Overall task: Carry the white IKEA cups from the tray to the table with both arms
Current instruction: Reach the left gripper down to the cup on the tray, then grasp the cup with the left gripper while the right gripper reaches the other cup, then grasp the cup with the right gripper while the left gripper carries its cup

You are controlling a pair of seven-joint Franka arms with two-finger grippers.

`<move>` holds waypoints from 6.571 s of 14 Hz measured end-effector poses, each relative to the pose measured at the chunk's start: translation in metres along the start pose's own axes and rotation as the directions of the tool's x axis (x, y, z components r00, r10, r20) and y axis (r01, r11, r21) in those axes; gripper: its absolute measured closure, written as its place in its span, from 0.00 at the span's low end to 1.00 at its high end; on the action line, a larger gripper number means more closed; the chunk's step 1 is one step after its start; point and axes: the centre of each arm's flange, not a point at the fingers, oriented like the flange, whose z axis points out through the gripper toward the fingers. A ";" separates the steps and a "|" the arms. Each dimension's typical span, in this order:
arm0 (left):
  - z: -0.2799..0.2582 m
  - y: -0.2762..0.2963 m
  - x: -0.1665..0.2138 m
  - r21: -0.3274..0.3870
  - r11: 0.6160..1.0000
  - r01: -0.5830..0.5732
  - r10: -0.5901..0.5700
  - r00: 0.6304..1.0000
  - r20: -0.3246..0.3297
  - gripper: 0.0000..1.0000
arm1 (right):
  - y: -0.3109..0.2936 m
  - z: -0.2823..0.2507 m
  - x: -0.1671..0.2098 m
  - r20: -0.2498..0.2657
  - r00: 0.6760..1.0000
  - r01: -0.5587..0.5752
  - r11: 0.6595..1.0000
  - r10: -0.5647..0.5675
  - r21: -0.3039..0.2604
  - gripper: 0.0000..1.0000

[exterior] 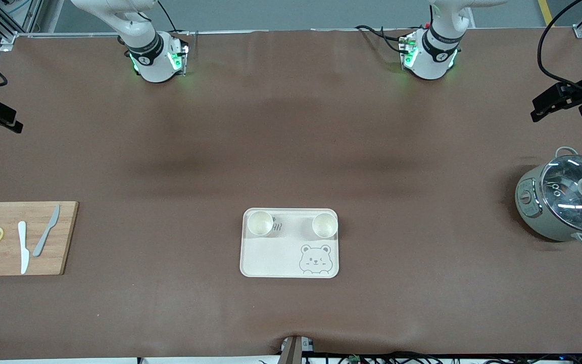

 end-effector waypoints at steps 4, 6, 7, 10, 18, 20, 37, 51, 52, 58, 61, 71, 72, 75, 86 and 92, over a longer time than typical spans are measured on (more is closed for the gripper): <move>0.007 0.000 0.004 0.001 1.000 0.000 0.000 1.000 0.013 0.00 | 0.000 0.000 0.000 -0.002 1.000 0.000 1.000 0.000 0.000 0.00; 0.007 0.000 0.004 0.001 1.000 0.000 0.000 1.000 0.013 0.00 | 0.000 0.000 0.004 -0.021 1.000 0.000 1.000 0.000 -0.002 0.00; 0.008 0.000 0.005 0.001 1.000 0.000 0.000 1.000 0.015 0.00 | 0.000 0.001 0.007 -0.031 1.000 0.000 1.000 0.000 -0.004 0.00; 0.027 0.006 0.016 0.005 1.000 -0.011 0.011 0.999 0.051 0.00 | -0.001 0.003 0.011 -0.044 0.999 0.002 1.000 -0.002 -0.006 0.00; 0.142 0.173 0.060 0.007 1.000 -0.024 0.023 0.998 0.064 0.00 | -0.009 0.049 0.035 0.034 0.999 0.017 1.000 -0.017 0.005 0.00; 0.176 0.214 0.066 0.000 1.000 0.002 -0.002 0.999 0.050 0.00 | -0.011 0.078 0.051 0.076 0.997 0.013 1.000 -0.014 0.023 0.00; 0.353 0.369 0.087 -0.152 0.983 0.099 -0.113 0.990 -0.089 0.00 | -0.021 0.108 0.057 0.215 0.975 -0.069 0.997 0.062 0.025 0.00; 0.404 0.416 0.067 -0.172 0.984 0.043 -0.060 0.994 -0.095 0.96 | -0.105 0.145 0.118 0.046 0.998 0.046 0.999 -0.047 0.017 0.00; 0.399 0.418 0.069 -0.177 0.983 0.042 -0.060 0.993 -0.102 0.96 | -0.111 0.157 0.123 0.051 0.997 0.050 0.999 -0.051 0.015 0.00; 0.329 0.396 0.092 -0.221 0.973 0.067 -0.107 0.979 -0.172 0.96 | -0.145 0.218 0.146 0.060 0.998 -0.010 0.993 0.003 0.121 0.00; 0.284 0.359 0.106 -0.198 0.976 0.089 -0.123 0.979 -0.165 0.96 | -0.172 0.253 0.154 0.069 0.997 -0.041 0.987 0.031 0.155 0.00; 0.250 0.183 0.133 -0.080 0.964 0.254 -0.257 0.965 -0.040 0.96 | -0.369 0.352 0.127 0.067 0.972 -0.232 0.959 0.224 0.161 0.00; 0.262 0.173 0.131 -0.065 0.961 0.267 -0.269 0.963 -0.019 0.96 | -0.380 0.353 0.123 0.066 0.971 -0.238 0.958 0.230 0.163 0.00; 0.300 0.150 0.123 -0.030 0.954 0.297 -0.296 0.955 0.035 0.96 | -0.407 0.358 0.117 0.049 0.972 -0.233 0.957 0.228 0.172 0.00; 0.395 0.030 0.105 -0.039 0.965 0.260 -0.258 0.964 0.061 0.96 | -0.426 0.401 0.110 0.059 0.957 -0.290 0.944 0.284 0.155 0.68; 0.415 0.010 0.095 -0.049 0.971 0.236 -0.233 0.971 0.053 0.96 | -0.425 0.392 0.117 0.047 0.953 -0.303 0.938 0.300 0.165 0.97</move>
